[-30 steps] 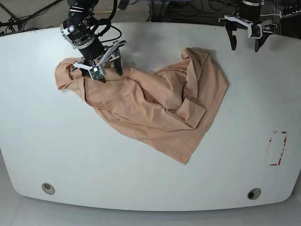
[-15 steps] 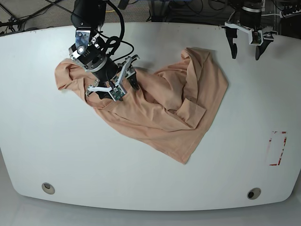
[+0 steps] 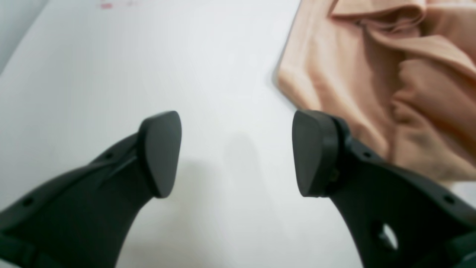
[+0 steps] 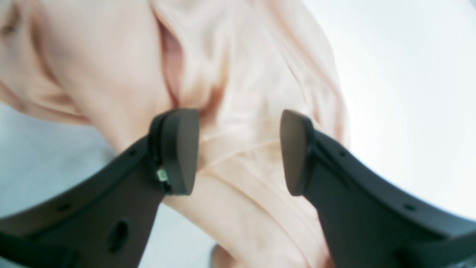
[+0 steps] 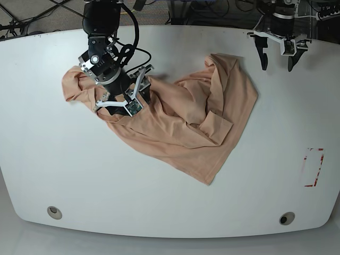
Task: Fold the T-shirt properly
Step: 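Lower the left gripper onto the shirt and grasp its edge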
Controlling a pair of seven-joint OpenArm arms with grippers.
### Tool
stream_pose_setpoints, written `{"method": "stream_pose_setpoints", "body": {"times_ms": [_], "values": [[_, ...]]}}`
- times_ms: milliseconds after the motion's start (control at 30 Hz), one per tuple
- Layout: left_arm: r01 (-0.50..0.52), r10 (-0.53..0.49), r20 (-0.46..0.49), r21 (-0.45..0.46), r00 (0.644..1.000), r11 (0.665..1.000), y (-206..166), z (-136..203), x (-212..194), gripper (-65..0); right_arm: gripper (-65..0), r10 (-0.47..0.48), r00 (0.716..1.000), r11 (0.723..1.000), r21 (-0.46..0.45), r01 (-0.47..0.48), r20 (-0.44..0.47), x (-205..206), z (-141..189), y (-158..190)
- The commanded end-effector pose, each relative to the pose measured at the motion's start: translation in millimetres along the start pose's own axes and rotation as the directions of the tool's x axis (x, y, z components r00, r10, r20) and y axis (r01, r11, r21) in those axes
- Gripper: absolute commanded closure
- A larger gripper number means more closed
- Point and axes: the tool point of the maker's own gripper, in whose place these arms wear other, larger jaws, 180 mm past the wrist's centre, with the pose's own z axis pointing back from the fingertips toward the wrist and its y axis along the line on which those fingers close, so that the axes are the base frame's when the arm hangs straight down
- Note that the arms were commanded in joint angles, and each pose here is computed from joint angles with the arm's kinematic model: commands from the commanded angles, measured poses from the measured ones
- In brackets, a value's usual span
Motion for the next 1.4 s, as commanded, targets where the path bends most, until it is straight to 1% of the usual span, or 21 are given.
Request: {"method": "stream_pose_setpoints", "body": {"times_ms": [0,167,333,400,500,633,767,1000,1200,1233,1267,1333,1367], "values": [[0.006,-0.007,0.042,0.009,0.999,1.000,3.9,-0.5,9.2,-43.5,-33.8,0.008,0.999,1.000,-0.015,-0.008,0.042,11.0,3.5,-4.4],[0.002,-0.002,0.033,0.009,0.999,1.000,3.5,-2.7,4.6,-43.5,-33.9,0.004,0.999,1.000,0.021,-0.005,0.043,10.5,1.8,9.8],[0.000,-0.001,0.047,0.012,0.999,1.000,4.4,-6.6,8.6,-43.5,-33.8,0.032,0.998,0.993,0.109,-0.038,0.059,20.4,-11.6,39.3],[0.000,-0.001,0.048,0.012,0.999,1.000,4.4,-6.9,9.1,-43.5,-33.8,0.039,0.997,0.992,0.119,-0.046,0.064,25.4,-18.4,39.9],[0.000,-0.001,0.048,0.012,0.999,1.000,4.4,-6.9,9.1,-43.5,-33.6,0.015,0.998,0.990,0.137,-0.022,0.055,27.7,-31.7,43.7],[0.004,-0.006,0.047,0.024,0.999,1.000,9.0,-6.1,8.9,-43.6,-33.6,-0.017,0.998,0.992,0.127,0.009,0.059,35.1,-44.9,33.0],[0.023,-0.024,0.045,0.027,0.999,0.999,14.9,-5.7,9.1,-43.8,-33.6,-0.017,0.998,0.991,0.134,0.009,0.055,37.6,-53.5,29.6],[0.031,-0.032,0.047,0.026,0.998,0.999,16.6,-6.4,10.3,-43.9,-33.5,-0.032,0.999,0.985,0.170,0.029,0.013,27.8,-70.7,33.7],[0.029,-0.031,0.053,0.026,0.998,0.999,16.2,-8.4,12.3,-44.0,-33.3,-0.048,0.998,0.982,0.184,0.039,0.048,33.3,-78.6,33.9],[0.029,-0.030,0.052,0.026,0.998,0.999,16.3,-8.8,11.8,-44.2,-32.5,-0.048,0.998,0.982,0.184,0.039,0.048,33.3,-78.6,33.9],[0.027,-0.029,0.055,0.026,0.998,0.999,16.0,-12.0,13.8,-44.2,-30.3,-0.045,0.998,0.983,0.182,0.036,0.047,33.0,-78.6,32.6],[0.022,-0.022,0.028,0.028,0.999,0.999,15.5,-20.1,12.8,-44.2,-22.2,-0.045,0.998,0.983,0.182,0.036,0.046,32.7,-79.0,32.2],[0.018,-0.018,-0.004,0.031,1.000,0.999,16.0,-24.8,9.5,-44.2,-15.4,-0.045,0.998,0.983,0.182,0.036,0.046,32.7,-79.0,32.2]]}}
